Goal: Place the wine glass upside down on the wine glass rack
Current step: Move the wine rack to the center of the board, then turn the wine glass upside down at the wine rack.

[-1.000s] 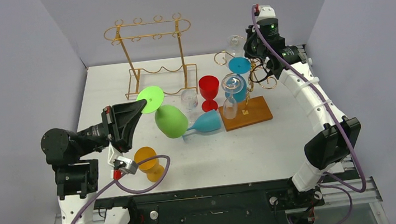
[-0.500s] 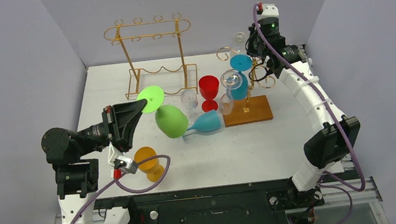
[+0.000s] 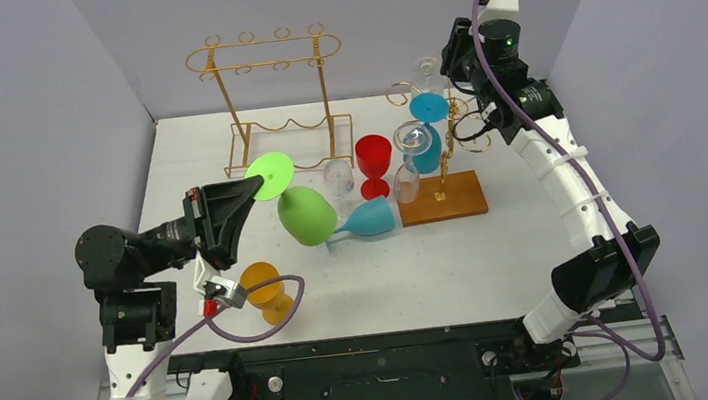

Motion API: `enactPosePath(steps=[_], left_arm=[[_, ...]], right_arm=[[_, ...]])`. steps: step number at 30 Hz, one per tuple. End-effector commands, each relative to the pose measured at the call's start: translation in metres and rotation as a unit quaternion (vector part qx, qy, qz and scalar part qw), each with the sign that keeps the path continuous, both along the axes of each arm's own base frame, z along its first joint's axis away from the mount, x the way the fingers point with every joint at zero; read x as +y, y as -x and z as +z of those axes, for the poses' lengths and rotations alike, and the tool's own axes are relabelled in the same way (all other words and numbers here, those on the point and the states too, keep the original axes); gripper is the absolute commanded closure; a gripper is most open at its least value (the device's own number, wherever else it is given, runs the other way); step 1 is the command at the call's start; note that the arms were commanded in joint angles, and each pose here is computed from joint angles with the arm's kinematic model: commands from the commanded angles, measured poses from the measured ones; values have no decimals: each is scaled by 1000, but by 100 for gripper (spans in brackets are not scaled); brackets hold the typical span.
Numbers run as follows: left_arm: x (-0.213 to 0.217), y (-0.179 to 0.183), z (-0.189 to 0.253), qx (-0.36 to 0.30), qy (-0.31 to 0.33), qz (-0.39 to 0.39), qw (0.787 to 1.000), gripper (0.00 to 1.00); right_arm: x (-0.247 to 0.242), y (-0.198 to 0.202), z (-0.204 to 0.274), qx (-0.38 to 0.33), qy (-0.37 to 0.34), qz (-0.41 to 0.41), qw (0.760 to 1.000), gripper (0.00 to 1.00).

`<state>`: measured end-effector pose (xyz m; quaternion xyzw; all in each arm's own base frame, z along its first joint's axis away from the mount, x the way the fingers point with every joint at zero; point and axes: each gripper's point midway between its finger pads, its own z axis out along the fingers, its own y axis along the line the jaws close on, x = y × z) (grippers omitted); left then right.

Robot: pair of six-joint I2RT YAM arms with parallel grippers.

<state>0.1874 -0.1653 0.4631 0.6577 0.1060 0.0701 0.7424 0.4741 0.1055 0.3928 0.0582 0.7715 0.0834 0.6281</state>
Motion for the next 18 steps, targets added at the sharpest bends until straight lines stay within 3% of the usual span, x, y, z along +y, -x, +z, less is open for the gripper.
enactPosePath(steps=[1,8,12,13,15,18], left_arm=[[0,4,14,-20,-1,2,1000,100],[-2,1,25,-26,-3,-5,1000,100],[-6,3,32,-38,-7,-19,999,100],[-8,4,34,-43,-8,-23,999,100],[-10,8,37,-49,-13,-33,998,100],[-14,18,43,-65,-21,-52,996,100]], right_arm=[[-8,26,59,-70,-17,1,997,66],[-6,82,74,-82,-20,26,996,63],[34,147,83,-110,-21,127,986,52],[52,162,77,-108,-25,174,978,41],[86,197,74,-115,-34,270,955,30],[137,253,63,-131,-50,426,894,27]])
